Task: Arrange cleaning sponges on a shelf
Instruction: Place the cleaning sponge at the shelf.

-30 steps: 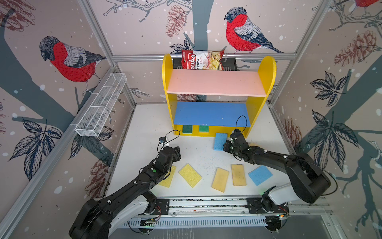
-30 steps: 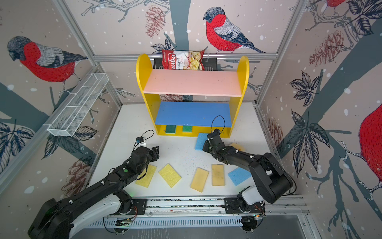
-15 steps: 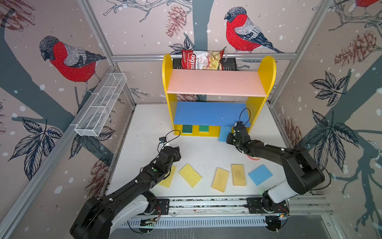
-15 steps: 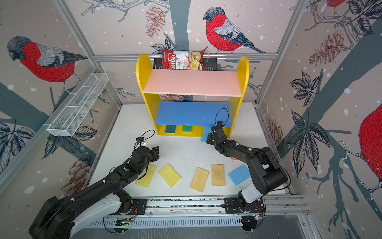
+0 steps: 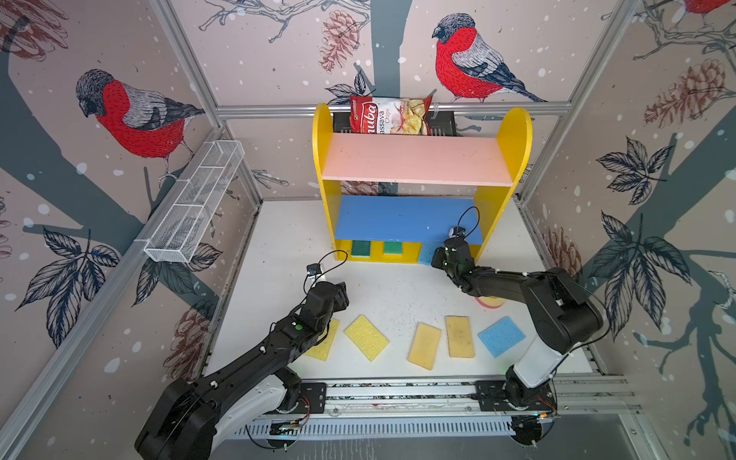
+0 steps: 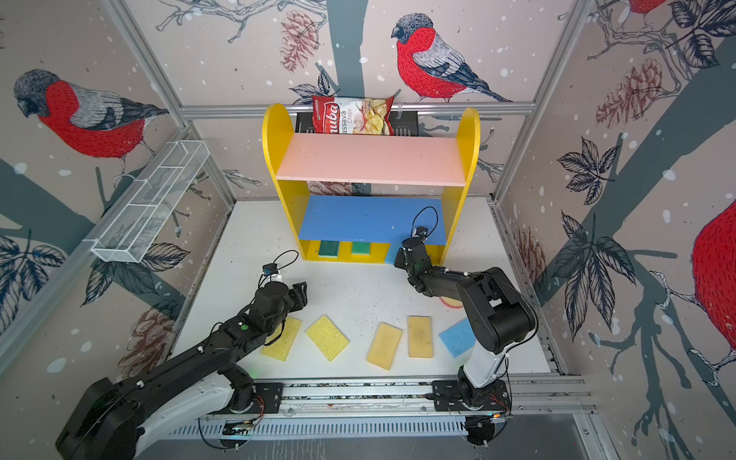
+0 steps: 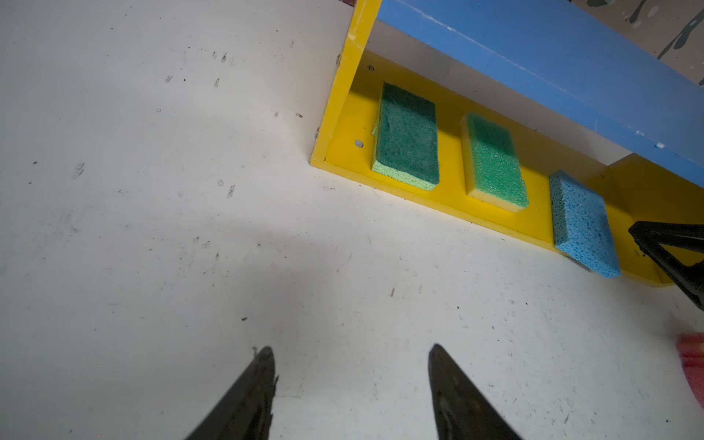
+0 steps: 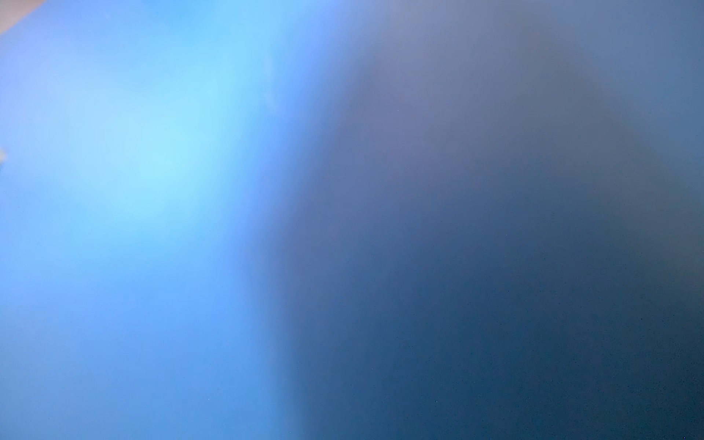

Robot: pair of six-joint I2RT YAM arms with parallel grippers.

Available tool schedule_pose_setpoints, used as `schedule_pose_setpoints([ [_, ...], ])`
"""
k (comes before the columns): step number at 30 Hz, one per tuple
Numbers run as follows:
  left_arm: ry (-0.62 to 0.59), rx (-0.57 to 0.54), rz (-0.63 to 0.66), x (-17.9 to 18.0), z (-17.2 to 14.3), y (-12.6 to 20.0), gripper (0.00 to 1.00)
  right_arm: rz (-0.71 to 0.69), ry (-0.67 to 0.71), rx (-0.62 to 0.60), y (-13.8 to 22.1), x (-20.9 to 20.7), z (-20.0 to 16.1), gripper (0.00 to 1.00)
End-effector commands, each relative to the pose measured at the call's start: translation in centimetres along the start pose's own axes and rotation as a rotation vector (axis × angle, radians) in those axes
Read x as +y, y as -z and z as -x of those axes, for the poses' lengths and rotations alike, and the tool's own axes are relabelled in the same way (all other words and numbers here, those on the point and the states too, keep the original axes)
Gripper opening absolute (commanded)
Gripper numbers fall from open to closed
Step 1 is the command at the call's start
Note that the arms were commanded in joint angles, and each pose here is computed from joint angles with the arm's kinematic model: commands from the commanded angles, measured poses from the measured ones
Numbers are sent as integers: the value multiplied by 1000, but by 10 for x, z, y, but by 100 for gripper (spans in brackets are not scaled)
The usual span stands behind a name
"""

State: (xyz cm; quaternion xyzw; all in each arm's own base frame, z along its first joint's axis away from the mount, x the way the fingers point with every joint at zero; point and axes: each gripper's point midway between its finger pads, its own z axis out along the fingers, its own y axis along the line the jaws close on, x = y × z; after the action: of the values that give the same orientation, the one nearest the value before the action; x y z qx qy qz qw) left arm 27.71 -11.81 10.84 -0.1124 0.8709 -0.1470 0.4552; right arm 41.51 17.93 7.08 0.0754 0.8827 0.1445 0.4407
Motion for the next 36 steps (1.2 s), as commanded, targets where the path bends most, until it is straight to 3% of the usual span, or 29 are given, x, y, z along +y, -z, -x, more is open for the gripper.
schedule_pose_setpoints([
  [1, 13, -7, 0, 0, 3, 1, 63, -51, -7, 90, -2, -14, -25, 38],
  [9, 19, -10, -5, 0, 3, 3, 63, -19, -33, 73, 21, -11, -19, 44],
  [15, 26, -7, -13, 0, 0, 3, 63, 3, -44, 127, 38, -6, -42, 46],
  [22, 32, -6, -18, 2, -2, 5, 63, 28, -124, 179, 34, -17, -61, 47],
  [30, 31, -16, -8, 6, -1, 9, 63, 196, -246, 180, 25, -5, -53, 47],
  [36, 27, -18, -6, 6, 0, 9, 63, 236, -310, 186, 20, -8, -54, 46],
])
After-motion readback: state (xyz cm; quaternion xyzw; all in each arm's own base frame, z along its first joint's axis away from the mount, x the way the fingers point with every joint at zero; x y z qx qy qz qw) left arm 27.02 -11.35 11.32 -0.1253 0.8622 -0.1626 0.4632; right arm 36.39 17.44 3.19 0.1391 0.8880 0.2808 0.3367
